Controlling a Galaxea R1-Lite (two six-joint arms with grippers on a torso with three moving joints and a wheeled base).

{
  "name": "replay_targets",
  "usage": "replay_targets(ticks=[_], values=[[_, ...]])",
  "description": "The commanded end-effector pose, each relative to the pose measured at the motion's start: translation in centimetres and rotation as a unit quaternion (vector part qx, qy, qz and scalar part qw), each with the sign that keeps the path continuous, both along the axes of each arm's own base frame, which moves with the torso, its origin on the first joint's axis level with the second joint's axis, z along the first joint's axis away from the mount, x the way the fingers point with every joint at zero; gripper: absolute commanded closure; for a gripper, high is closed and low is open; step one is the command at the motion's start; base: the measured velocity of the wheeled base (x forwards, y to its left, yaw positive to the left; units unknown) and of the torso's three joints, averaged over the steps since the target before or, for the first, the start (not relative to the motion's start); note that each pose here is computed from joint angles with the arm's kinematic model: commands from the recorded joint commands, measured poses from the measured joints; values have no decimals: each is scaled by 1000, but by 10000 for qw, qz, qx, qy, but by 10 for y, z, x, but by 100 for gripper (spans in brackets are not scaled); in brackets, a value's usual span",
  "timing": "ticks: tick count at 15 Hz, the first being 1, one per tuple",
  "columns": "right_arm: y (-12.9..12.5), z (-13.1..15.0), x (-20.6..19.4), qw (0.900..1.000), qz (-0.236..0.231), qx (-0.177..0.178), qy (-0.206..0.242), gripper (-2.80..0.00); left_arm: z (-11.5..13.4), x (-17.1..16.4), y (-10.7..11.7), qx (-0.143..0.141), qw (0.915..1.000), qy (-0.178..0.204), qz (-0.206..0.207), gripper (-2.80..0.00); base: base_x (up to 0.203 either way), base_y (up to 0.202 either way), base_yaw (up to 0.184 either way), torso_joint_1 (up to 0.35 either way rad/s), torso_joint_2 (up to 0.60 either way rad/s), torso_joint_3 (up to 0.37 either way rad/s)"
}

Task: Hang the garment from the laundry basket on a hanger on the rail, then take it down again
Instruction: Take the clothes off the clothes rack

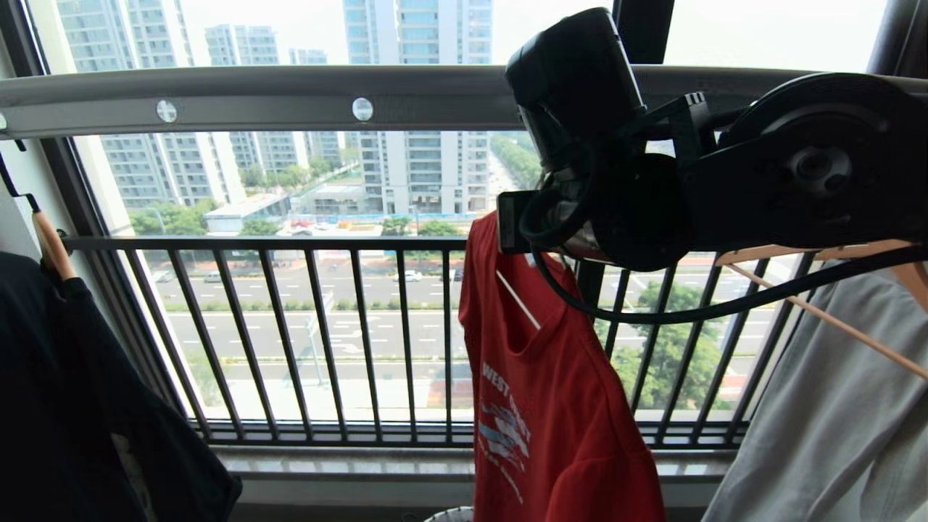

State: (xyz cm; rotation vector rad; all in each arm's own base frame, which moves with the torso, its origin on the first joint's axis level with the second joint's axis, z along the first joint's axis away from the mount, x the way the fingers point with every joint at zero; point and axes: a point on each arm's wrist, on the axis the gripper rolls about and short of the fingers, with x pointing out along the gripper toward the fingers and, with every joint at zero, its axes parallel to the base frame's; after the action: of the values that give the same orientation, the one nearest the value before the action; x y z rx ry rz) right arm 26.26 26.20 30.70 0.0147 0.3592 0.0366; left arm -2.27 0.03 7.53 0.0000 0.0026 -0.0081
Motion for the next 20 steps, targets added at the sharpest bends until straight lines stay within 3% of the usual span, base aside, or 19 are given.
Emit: replay_targets(ticks=[1, 9, 20], values=[[-4, 7, -4, 9999, -22, 88, -89, 0, 0, 0, 0, 0, 10000, 3, 2, 0, 0, 0, 0, 0, 0, 0], [-7, 13, -6, 9995, -70, 203, -210, 0, 0, 0, 0, 0, 10000, 3, 2, 0, 0, 0, 0, 0, 0, 0], [-6, -14, -6, 9997, -190, 54, 141, 0, 0, 0, 0, 0, 10000, 3, 2, 0, 0, 0, 0, 0, 0, 0]])
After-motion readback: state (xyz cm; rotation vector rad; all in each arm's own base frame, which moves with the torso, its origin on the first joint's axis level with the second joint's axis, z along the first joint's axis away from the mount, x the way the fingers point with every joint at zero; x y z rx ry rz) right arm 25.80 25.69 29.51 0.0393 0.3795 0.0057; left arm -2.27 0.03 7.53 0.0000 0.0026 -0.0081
